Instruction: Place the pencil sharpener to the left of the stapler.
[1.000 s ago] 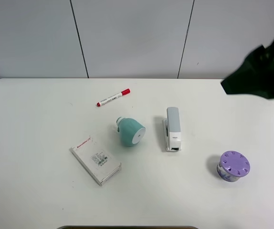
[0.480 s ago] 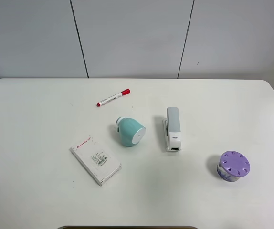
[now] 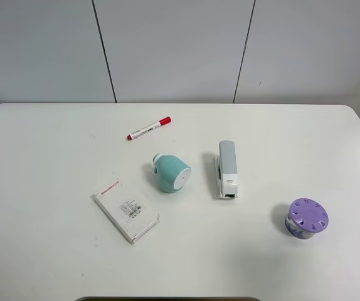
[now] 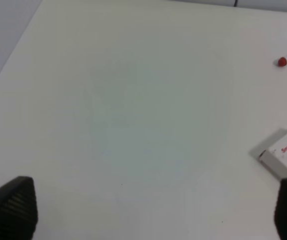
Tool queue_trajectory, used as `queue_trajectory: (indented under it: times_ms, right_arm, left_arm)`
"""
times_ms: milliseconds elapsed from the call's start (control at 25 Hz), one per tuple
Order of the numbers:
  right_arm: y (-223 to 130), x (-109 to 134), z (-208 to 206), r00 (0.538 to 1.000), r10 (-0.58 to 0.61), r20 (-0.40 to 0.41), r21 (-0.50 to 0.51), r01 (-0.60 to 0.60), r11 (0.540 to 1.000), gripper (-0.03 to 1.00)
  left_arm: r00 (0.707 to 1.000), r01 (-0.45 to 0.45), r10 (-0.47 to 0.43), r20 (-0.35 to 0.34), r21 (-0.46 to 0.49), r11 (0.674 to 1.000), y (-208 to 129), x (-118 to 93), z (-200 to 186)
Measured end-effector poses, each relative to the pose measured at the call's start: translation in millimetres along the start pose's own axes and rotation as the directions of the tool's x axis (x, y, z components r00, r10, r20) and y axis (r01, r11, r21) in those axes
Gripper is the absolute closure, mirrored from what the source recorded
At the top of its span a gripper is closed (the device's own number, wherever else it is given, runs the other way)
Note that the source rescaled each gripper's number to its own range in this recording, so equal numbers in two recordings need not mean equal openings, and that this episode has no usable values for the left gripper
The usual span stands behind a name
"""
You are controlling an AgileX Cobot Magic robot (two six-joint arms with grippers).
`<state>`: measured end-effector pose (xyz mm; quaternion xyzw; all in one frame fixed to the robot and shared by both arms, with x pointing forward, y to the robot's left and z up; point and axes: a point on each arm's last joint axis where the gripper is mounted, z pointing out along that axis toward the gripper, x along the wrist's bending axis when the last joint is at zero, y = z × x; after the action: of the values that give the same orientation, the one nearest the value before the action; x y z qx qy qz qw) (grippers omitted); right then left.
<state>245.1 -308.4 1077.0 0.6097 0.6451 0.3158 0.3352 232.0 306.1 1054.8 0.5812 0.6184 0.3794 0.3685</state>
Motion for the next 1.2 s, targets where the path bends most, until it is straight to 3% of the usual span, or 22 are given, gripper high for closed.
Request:
queue_trajectory:
  times_ms: [200, 440, 1200]
  right_arm:
    - [-22, 1, -4, 0.998, 0.045, 0.035, -0.086, -0.042, 0.995, 0.42]
    - [-26, 4, 0, 0.998, 0.058, 0.001, -0.127, -0.057, 0.990, 0.42]
    - [-26, 4, 4, 0.999, 0.053, -0.001, -0.143, -0.053, 0.988, 0.42]
  left_arm:
    - [1.000, 0.000, 0.000, 0.000, 0.000, 1.000, 0, 0, 0]
    - [1.000, 0.000, 0.000, 0.000, 0.000, 1.000, 0, 0, 0]
    - [1.000, 0.000, 0.000, 0.000, 0.000, 1.000, 0, 0, 0]
